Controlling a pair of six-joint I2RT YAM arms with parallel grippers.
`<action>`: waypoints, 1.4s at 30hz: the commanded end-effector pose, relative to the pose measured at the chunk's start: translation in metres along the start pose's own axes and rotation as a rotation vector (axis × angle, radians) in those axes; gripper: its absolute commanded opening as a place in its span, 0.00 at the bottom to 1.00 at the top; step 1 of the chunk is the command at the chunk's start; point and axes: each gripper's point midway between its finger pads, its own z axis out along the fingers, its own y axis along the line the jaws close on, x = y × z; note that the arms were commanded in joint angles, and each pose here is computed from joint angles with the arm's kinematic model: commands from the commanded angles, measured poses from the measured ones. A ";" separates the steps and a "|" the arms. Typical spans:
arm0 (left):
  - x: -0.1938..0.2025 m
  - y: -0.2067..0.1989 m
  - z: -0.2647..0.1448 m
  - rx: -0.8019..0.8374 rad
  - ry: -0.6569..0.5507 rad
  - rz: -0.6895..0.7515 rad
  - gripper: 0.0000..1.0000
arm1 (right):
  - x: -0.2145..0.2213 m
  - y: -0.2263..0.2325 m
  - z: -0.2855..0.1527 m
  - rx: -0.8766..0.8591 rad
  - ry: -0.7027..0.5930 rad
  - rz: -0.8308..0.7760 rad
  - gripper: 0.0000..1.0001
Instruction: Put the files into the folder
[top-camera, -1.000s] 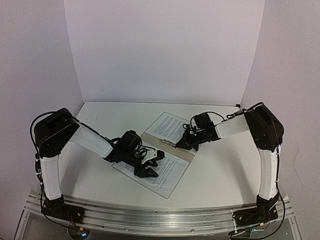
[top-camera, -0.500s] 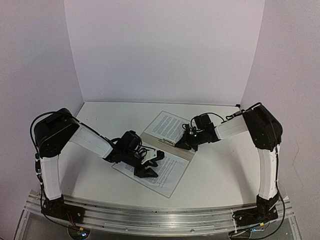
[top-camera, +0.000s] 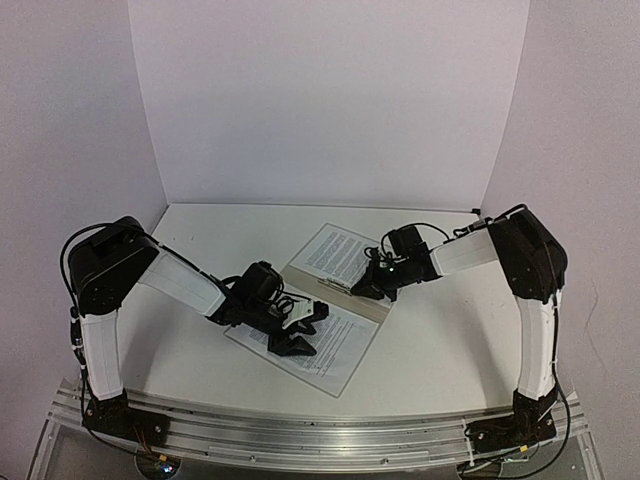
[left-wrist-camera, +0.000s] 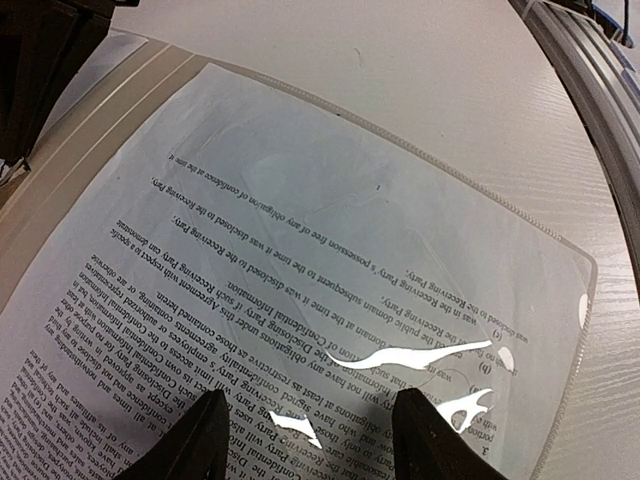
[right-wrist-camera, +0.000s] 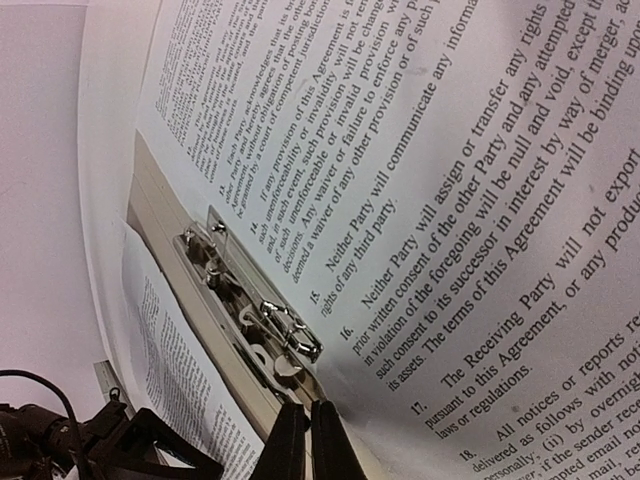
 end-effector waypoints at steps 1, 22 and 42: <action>0.035 -0.022 0.000 0.058 0.109 -0.084 0.56 | 0.051 -0.036 -0.003 0.167 0.155 0.125 0.07; 0.021 -0.029 -0.007 0.109 0.091 -0.035 0.65 | -0.075 -0.014 -0.090 0.342 -0.054 -0.137 0.54; -0.022 0.101 -0.173 -0.180 0.054 -1.003 0.89 | -0.139 -0.115 -0.057 0.499 0.050 -0.283 0.64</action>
